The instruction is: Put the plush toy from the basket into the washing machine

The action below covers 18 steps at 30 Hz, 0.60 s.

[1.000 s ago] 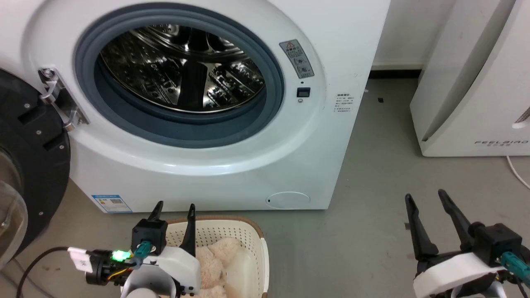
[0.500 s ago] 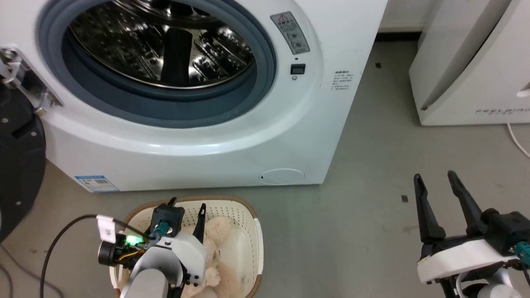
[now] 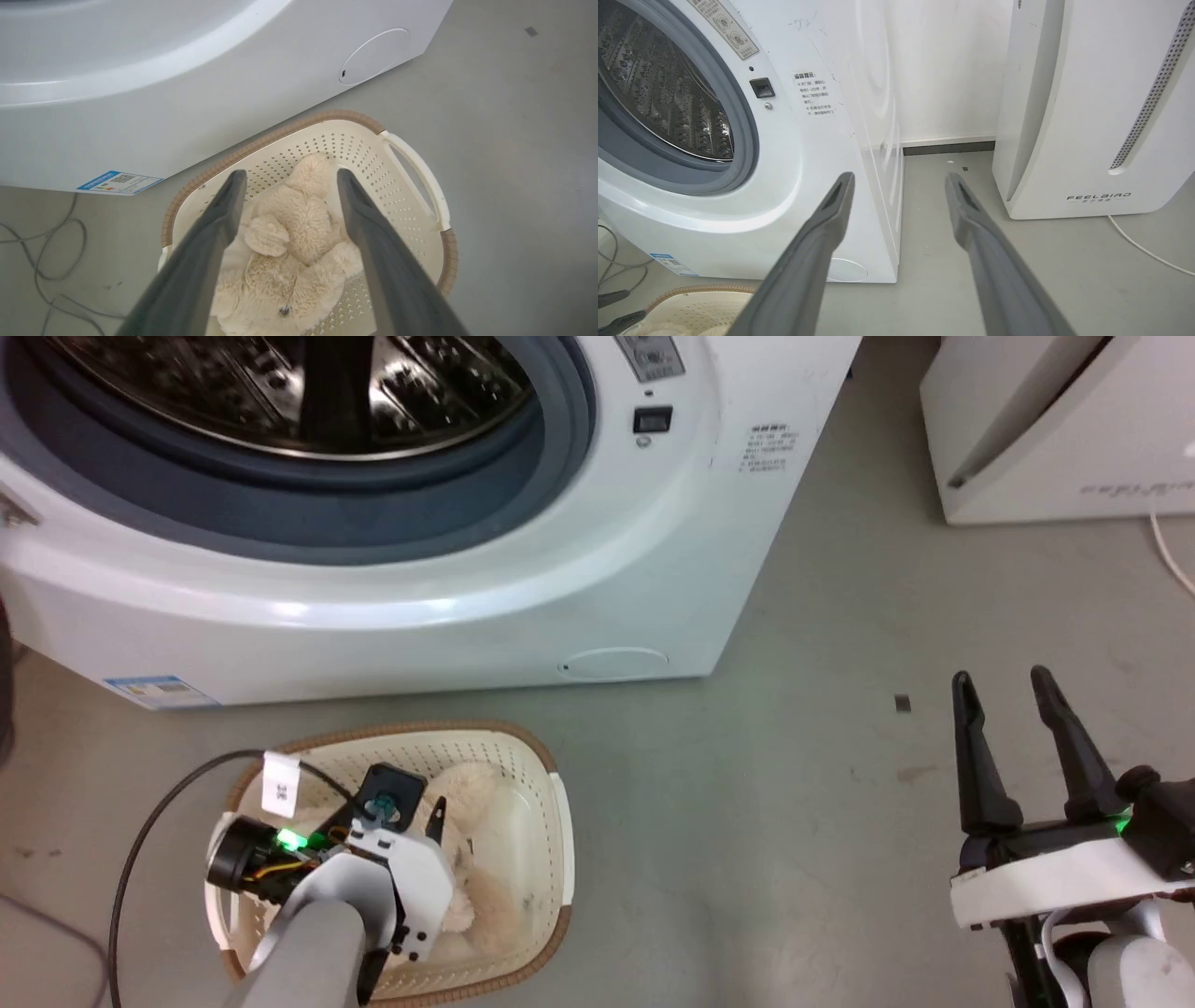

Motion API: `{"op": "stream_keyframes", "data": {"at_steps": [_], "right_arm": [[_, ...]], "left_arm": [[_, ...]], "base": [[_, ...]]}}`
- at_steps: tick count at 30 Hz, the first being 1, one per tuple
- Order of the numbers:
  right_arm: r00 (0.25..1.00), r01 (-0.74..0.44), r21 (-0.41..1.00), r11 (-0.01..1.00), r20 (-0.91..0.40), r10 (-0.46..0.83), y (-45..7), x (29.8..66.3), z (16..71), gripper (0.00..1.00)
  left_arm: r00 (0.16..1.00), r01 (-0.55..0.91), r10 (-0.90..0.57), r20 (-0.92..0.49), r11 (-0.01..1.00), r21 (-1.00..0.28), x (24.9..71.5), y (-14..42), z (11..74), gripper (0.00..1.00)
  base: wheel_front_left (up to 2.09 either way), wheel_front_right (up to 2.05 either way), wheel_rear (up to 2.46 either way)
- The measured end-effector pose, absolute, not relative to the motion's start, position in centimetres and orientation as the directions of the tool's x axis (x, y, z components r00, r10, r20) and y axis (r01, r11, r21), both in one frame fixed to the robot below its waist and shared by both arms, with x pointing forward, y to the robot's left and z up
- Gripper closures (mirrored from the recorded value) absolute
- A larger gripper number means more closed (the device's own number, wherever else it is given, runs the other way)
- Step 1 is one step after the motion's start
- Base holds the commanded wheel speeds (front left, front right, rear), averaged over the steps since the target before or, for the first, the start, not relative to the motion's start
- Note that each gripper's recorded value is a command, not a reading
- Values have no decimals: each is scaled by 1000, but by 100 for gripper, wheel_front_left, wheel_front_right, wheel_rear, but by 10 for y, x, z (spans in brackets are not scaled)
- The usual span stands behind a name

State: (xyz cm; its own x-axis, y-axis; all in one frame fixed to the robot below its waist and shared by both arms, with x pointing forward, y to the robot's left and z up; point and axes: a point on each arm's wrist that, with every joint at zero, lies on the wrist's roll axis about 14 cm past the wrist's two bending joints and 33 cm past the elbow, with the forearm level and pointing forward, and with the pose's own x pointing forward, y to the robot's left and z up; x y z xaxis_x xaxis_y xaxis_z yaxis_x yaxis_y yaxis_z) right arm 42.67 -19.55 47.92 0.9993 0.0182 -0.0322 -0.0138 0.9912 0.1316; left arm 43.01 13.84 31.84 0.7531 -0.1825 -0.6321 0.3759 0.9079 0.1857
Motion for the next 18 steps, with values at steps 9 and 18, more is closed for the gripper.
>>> {"op": "stream_keyframes", "data": {"at_steps": [9,18], "right_arm": [[998,15,146,989,-62,-6,-204,444,457,0],[995,40,151,988,-97,-26,-211,457,432,0]], "left_arm": [[623,478,-140,-770,847,233,435,151,268,0],[499,563,-88,-862,789,246,435,165,223,0]], "base": [[0,0,0],[0,0,0]]}}
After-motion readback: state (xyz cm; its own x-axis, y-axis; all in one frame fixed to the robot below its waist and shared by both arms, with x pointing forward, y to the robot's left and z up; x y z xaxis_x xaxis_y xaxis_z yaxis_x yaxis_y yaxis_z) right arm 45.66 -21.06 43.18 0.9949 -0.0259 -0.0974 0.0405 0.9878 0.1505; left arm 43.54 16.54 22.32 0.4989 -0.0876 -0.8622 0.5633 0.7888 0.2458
